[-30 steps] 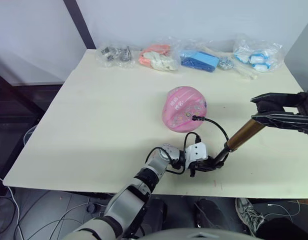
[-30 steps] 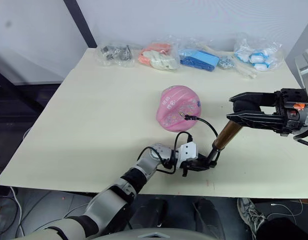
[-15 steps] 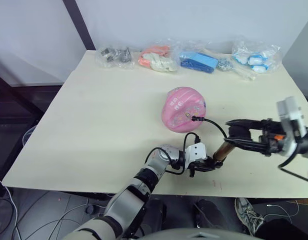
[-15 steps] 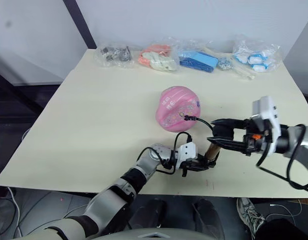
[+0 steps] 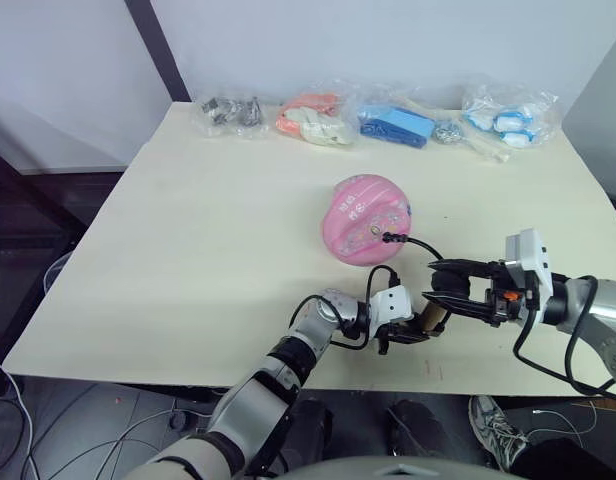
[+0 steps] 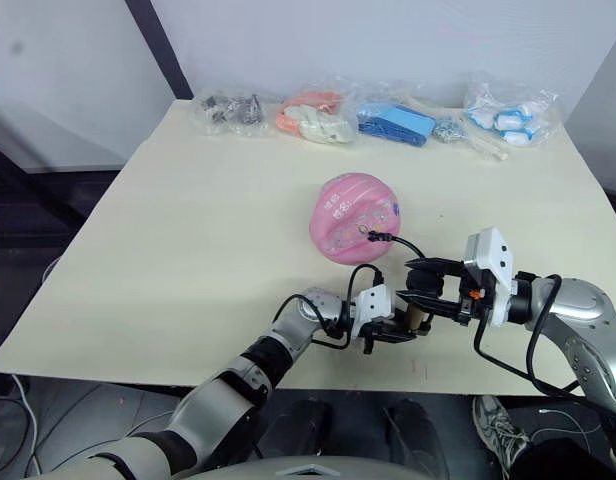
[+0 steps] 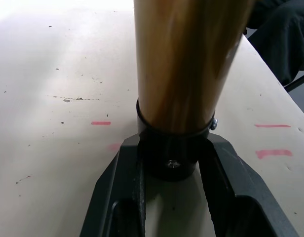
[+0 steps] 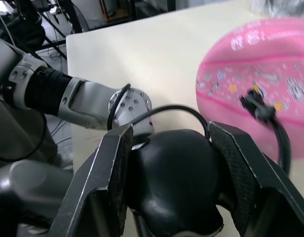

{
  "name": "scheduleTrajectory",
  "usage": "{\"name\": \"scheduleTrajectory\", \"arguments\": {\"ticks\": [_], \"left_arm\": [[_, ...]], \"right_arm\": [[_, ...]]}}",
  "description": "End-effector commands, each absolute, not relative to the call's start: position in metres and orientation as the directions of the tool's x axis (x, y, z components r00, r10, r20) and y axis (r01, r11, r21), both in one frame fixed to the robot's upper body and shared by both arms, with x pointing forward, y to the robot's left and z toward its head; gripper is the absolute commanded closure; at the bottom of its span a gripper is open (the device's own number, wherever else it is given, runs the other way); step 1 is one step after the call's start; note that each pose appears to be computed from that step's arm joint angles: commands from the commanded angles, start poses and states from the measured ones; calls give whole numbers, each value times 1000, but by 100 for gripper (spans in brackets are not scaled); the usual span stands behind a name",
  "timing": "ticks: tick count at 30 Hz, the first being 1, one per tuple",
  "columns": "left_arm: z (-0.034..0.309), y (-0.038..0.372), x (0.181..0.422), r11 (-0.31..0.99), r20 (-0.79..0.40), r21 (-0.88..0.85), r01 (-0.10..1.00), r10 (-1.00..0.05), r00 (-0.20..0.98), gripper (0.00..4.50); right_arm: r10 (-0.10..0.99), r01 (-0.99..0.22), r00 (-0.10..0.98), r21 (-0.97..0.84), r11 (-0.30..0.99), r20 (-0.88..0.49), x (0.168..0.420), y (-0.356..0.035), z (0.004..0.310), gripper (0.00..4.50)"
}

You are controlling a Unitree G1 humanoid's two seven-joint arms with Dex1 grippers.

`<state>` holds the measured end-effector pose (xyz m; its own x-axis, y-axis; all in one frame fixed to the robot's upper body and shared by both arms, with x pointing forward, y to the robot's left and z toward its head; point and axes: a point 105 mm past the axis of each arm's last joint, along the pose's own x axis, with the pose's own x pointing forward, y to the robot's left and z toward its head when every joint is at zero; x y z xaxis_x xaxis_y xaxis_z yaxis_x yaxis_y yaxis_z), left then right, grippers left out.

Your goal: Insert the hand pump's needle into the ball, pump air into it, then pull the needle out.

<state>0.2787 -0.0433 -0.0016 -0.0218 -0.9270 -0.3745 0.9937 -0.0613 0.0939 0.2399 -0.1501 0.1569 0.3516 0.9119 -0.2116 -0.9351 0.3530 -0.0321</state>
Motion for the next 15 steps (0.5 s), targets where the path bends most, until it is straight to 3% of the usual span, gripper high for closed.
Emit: {"name": "scheduleTrajectory", "arguments": {"ticks": [1,15], "left_arm": [[-23,-31,273,-56,-449,28,998,-893,-38,344],[-24,-32,272,-58,-450,21,998,-892,-42,344]], "right_arm": [[930,-951,308,-25,310,-202,229,-156,186,255],[928,-949,315,-75,307,-200,212,-180,280,255]]}}
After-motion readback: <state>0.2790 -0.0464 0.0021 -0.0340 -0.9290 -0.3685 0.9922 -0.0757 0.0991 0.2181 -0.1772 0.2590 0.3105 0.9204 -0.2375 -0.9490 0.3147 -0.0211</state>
